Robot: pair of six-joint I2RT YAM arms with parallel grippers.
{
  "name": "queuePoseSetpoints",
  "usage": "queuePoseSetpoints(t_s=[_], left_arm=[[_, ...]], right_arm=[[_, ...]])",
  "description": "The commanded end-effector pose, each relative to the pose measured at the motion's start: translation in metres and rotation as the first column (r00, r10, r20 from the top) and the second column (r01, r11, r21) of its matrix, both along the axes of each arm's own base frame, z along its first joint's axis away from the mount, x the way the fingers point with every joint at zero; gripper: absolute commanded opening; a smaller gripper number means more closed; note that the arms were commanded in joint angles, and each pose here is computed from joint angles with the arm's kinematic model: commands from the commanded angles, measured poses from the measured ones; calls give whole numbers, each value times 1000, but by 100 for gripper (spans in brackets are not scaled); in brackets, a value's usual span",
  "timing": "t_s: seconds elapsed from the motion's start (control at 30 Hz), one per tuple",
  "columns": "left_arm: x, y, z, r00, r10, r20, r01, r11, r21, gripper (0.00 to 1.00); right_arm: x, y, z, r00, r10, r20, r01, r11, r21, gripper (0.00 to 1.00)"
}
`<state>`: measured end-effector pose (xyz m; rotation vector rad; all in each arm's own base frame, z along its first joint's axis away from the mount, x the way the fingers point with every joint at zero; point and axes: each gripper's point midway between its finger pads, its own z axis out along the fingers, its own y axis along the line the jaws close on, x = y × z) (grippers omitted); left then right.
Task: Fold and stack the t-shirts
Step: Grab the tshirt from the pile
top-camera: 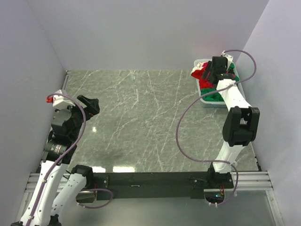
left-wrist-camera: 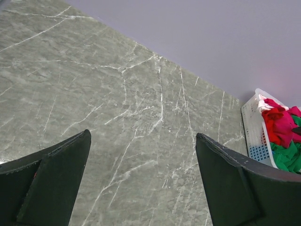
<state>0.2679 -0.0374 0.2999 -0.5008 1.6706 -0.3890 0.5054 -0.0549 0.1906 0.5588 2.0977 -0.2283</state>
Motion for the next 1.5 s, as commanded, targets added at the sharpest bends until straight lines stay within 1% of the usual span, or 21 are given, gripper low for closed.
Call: queuePoseSetpoints(t_s=[0.0,0.07,0.27,0.43,0.53,0.57,0.63,0.73,0.77,0.83,0.93,1.0,1.03,1.1,1.17,1.23,1.27,1.3,1.4,1.43,1.47], left_arm=[[1,-2,10,999,-15,33,15,1000,7,99],[2,-2,10,999,-15,30,15,1000,6,99],[2,0,9,1000,-4,24,3,1000,12,99],[1,2,10,1000,7,27,-7,1000,15,99],[0,3,10,1000,13,26,-13,1000,16,99],[0,4,10,1000,17,25,-17,1000,18,99],[0,6,11,999,25,26,-25,1000,19,99],[-1,6,12,999,25,28,-25,1000,18,99],[-1,6,12,999,23,29,-23,1000,19,99],[-1,5,11,999,20,29,-20,1000,19,99],[-1,5,12,999,19,29,-19,1000,17,99],[0,3,11,1000,10,26,-10,1000,17,99],[0,3,10,1000,9,23,-10,1000,17,99],[0,2,11,1000,3,27,-4,1000,16,99],[-1,2,11,1000,2,29,-2,1000,15,99],[-1,1,12,999,-1,33,1,1000,14,99],[-1,1,11,999,-4,33,3,1000,12,99],[-1,0,12,999,-7,34,6,1000,11,99],[-1,-1,11,999,-11,33,11,1000,9,99],[-2,-1,12,999,-11,36,11,1000,9,99],[-1,-1,13,999,-11,39,11,1000,8,99]], right_arm=[[17,2,20,997,33,69,-34,999,19,93],[19,-2,10,998,27,51,-28,999,23,93],[28,-7,-13,1000,24,19,-25,998,53,86],[40,-5,-19,998,56,11,-56,996,64,71],[48,-4,-17,998,69,3,-69,996,59,53],[49,-6,-12,998,66,11,-67,996,55,42],[47,-9,-5,998,53,25,-55,998,43,33],[40,-11,25,995,43,86,-45,999,17,14],[36,-15,40,993,30,110,-30,1000,2,0],[30,-16,54,991,22,130,-22,1000,-2,0],[11,-16,96,973,-5,231,7,1000,-11,0],[-8,-15,137,946,-27,322,36,999,-21,0],[-22,-16,165,925,-36,379,48,999,-22,0],[-38,-16,198,892,-51,449,71,997,-30,0],[-64,-15,249,833,-49,551,79,996,-30,0],[-82,-13,284,783,-42,621,80,996,-34,0],[-99,-13,315,737,-33,675,84,996,-43,0],[-108,-13,331,710,-30,704,86,995,-44,0],[-135,-5,383,616,22,787,44,997,-62,0],[-144,6,400,577,79,813,-15,996,-86,0],[-152,12,414,542,111,833,-43,994,-105,0]])
